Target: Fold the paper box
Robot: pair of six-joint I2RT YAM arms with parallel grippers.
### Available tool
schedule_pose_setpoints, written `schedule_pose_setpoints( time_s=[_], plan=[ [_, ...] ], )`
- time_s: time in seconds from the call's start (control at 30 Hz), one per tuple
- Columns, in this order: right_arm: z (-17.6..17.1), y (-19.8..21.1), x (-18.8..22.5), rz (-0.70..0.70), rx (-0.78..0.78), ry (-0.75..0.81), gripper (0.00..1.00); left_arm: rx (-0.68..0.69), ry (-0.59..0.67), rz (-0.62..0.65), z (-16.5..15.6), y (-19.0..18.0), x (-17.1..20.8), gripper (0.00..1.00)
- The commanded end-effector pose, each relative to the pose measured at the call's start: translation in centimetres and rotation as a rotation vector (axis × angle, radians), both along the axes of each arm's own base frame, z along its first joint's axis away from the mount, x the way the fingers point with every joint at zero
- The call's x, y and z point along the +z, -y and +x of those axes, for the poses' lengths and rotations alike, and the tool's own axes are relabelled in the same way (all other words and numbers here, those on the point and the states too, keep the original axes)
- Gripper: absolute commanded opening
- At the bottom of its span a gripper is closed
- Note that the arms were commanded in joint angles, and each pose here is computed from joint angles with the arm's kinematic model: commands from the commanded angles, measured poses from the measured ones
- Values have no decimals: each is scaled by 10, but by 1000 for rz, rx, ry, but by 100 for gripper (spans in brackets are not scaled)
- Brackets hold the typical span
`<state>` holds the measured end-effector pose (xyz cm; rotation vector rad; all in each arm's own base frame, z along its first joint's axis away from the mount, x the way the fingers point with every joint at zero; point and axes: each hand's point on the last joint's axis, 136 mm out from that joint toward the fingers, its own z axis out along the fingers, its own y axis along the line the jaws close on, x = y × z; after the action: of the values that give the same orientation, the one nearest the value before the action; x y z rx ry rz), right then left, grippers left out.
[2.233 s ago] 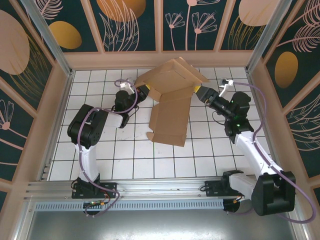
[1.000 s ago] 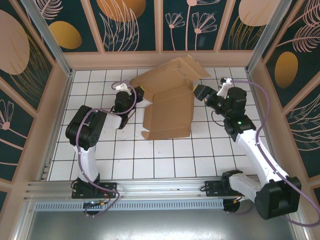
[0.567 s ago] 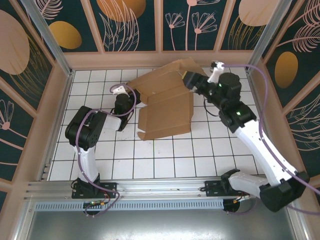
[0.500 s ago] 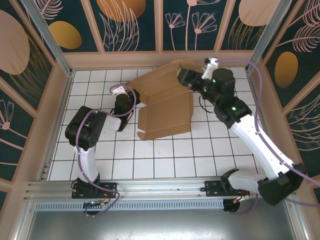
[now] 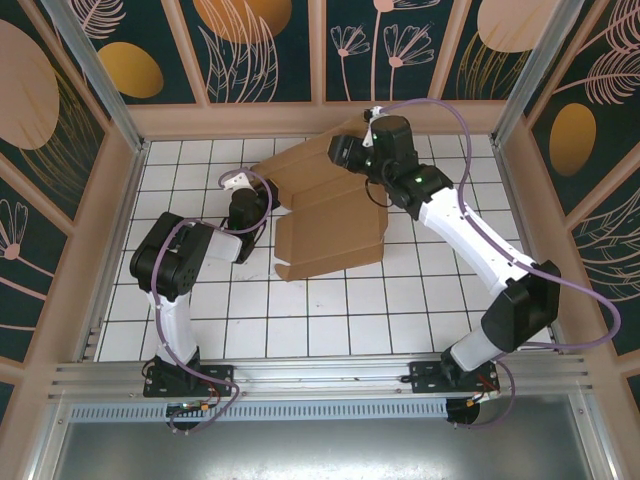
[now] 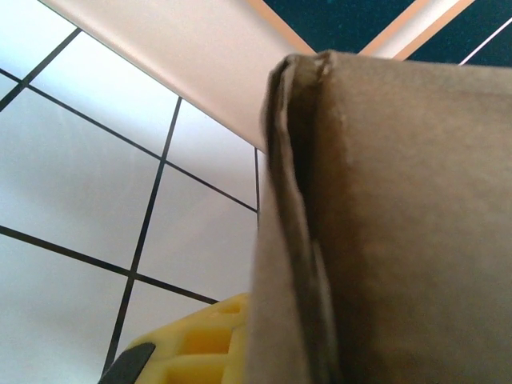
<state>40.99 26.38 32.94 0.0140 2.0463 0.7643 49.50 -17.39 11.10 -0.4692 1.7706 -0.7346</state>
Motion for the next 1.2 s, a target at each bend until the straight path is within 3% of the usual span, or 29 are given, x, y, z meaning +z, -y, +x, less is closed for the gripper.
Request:
schedule_pose_setpoints(
  time_s=[0.0,0.47,0.57,0.7,0.87,0.9,1.0,1.03,1.07,1.17],
  plan=[
    [1,-4,14,47,25,-2,49,2,69,-25,0,-1,26,0],
    [12,-28,6,70,108,-21,43,-20,54,-15,-1,2,21,0],
    [13,-28,7,69,106,-16,34,-18,51,-7,-2,1,20,0],
    [21,-17,5,71,82,-27,0,-18,45,-1,-3,1,18,0],
    [17,-17,12,83,87,-5,0,-20,42,2,-4,1,17,0],
    [15,-17,18,87,98,17,12,-20,43,0,-3,1,18,0],
    [3,-14,35,84,121,89,62,-20,37,-4,-2,2,18,0],
    [-2,-11,39,76,128,114,72,-21,37,-5,-2,2,19,0],
    [-9,-7,45,61,138,150,79,-21,36,-5,-1,2,19,0],
    [-31,12,57,-1,152,255,82,-20,5,5,0,3,16,0]
  ],
)
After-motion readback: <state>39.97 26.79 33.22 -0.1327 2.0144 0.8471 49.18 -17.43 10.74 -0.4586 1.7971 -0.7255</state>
